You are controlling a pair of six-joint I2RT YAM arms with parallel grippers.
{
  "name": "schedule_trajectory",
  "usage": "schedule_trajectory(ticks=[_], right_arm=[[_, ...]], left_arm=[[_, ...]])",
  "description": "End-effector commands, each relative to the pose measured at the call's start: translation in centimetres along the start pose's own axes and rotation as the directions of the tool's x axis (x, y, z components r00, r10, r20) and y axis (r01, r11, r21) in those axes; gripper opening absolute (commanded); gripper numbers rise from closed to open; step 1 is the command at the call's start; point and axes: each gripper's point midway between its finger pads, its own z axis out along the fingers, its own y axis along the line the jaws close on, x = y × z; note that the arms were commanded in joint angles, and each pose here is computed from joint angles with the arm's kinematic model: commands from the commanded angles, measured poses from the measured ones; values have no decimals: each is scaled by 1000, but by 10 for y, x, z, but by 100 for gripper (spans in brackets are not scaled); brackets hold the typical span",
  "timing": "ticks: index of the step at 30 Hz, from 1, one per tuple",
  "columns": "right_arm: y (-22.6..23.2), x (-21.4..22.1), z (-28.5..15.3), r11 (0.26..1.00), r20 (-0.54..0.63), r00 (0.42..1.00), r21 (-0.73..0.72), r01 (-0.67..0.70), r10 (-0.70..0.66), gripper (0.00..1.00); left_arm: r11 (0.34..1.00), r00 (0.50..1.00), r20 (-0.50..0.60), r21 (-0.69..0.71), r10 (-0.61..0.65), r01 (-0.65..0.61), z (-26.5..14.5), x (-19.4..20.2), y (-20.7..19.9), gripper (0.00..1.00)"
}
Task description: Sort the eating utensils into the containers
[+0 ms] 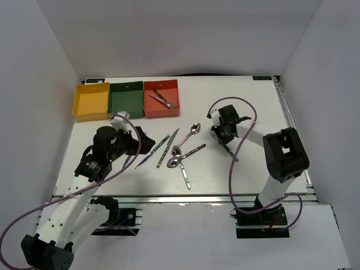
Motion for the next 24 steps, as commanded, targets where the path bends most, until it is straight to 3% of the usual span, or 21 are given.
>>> schedule_trajectory(ticks=[1,6,10,16,21,22,24], right_arm=[[1,6,-25,999,-27,998,23,-49,50,0],[17,-94,-71,994,269,957,-44,-102,110,0],[37,-206,-113,995,524,846,-78,-69,100,0],[50,-343,-115,993,707,706,-109,37,51,0],[59,-405,-117,985,832,550,-143,94,68,0],[60,-420,-126,987,874,481,-125,105,59,0],[63,-431,-106,987,899,437,-103,124,39,0]], left_arm=[[999,999,32,-45,2,0,-5,-6,6,98],[984,988,153,-178,-1,28,-21,-27,25,98],[973,974,226,-222,-2,54,-36,-38,32,98],[967,970,244,-247,-1,64,-38,-41,37,98],[969,980,197,-242,-4,52,-29,-34,38,98],[968,980,198,-244,-6,55,-28,-34,39,98],[968,980,197,-243,-9,58,-28,-34,41,98]])
